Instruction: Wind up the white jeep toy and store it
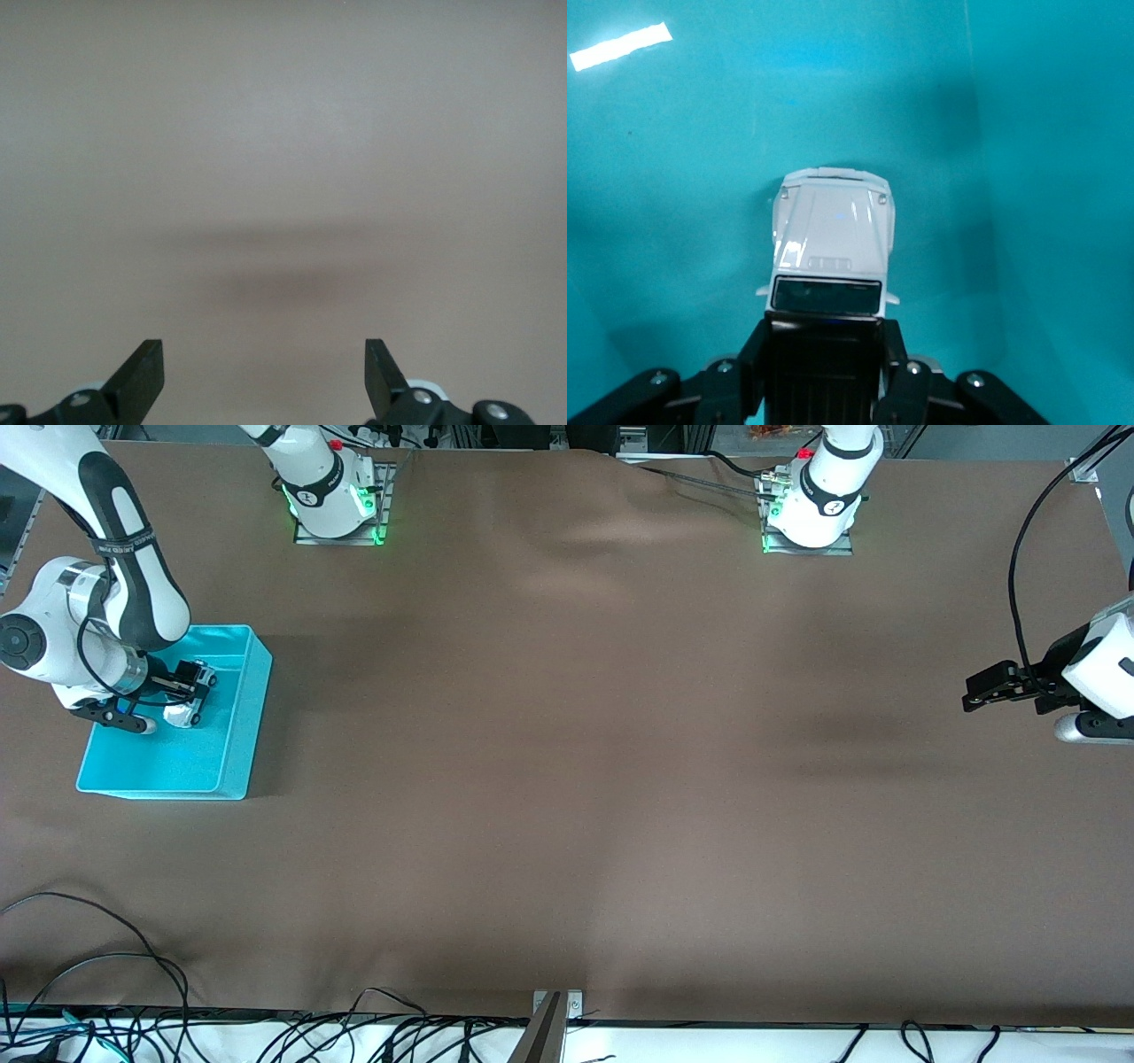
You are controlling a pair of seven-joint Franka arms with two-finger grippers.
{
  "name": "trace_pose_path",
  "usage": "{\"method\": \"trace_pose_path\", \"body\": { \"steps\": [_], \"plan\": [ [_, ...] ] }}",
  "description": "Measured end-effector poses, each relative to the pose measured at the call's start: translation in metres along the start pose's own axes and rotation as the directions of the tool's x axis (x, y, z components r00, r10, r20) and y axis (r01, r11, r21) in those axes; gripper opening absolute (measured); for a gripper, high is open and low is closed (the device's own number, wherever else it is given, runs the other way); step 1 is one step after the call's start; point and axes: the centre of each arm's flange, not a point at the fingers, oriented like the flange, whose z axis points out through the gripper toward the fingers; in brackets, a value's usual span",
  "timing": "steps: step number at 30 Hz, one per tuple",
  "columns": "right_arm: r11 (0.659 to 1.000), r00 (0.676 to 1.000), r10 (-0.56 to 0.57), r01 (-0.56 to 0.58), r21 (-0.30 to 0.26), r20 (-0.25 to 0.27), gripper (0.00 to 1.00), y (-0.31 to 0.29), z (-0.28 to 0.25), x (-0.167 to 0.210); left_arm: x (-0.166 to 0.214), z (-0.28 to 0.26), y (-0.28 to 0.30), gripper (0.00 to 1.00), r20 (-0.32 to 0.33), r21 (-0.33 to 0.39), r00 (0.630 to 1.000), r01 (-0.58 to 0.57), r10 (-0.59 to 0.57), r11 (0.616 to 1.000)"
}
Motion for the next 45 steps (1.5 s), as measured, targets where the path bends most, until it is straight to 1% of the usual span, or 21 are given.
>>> {"method": "trace_pose_path", "body": {
  "steps": [19, 24, 28, 31, 35, 41, 45],
  "plan": [
    [1.0, 1.0, 0.022, -0.022, 0.0, -0.017, 0.52, 0.012, 0.014, 0.004, 0.0, 0.0, 0.0, 1.0, 0.0, 0.0, 1.0, 0.0, 0.0, 1.0],
    [1.0, 1.0, 0.026, -0.026, 0.0, -0.016, 0.68, 0.014, 0.015, 0.003, 0.0, 0.0, 0.0, 1.0, 0.0, 0.0, 1.0, 0.0, 0.0, 1.0],
    [1.0, 0.999, 0.027, -0.027, 0.001, -0.018, 0.85, 0.014, 0.012, 0.004, 0.0, 0.0, 0.0, 1.0, 0.001, 0.0, 1.0, 0.0, 0.0, 1.0],
    [1.0, 1.0, 0.028, -0.028, 0.002, -0.013, 1.0, 0.015, 0.007, 0.003, 0.0, 0.001, 0.0, 1.0, 0.001, 0.0, 1.0, 0.0, 0.0, 1.0],
    [1.0, 1.0, 0.029, -0.029, 0.006, -0.011, 1.0, 0.016, -0.005, 0.001, 0.0, 0.001, 0.0, 1.0, 0.001, 0.0, 1.0, 0.0, 0.0, 1.0],
    [1.0, 1.0, 0.018, -0.017, 0.017, -0.025, 1.0, 0.01, -0.035, -0.003, 0.0, 0.001, 0.0, 1.0, 0.001, 0.0, 1.0, 0.0, 0.0, 1.0],
    [1.0, 1.0, 0.003, -0.003, 0.023, -0.02, 1.0, 0.003, -0.055, -0.008, 0.0, 0.001, 0.0, 1.0, 0.001, -0.001, 1.0, 0.0, 0.0, 1.0]
  ]
}}
